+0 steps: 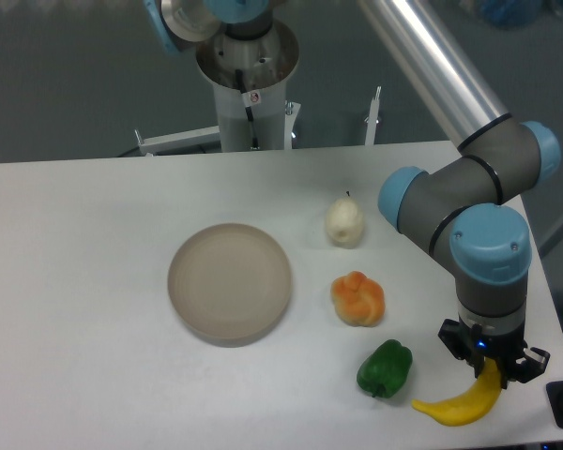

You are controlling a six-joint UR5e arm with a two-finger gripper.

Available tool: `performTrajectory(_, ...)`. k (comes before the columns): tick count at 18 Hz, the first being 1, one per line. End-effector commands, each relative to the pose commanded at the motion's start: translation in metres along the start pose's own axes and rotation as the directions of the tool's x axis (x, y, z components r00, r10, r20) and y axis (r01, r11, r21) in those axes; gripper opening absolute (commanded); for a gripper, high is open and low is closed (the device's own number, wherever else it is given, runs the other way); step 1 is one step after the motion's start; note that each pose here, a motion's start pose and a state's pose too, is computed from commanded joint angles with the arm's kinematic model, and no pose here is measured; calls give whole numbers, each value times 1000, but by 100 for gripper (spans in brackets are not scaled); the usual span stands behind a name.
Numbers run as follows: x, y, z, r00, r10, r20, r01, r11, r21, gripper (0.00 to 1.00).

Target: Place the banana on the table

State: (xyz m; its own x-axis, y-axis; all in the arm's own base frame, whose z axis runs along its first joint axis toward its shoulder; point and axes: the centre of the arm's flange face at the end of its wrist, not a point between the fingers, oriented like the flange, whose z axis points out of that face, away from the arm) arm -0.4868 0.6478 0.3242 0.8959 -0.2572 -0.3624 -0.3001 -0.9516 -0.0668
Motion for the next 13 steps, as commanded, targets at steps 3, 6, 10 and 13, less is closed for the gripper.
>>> performTrajectory(3,1,1,-2,1000,0,-2,0,1000,1,39)
performTrajectory(6,2,1,-2,1000,0,-3,0,1000,0,39)
performTrajectory(10,1,2,-1,1000,-1,-3,1,1000,-1,39)
performTrajectory(13,2,2,-1,1000,1,-6,-1,1000,-2,39)
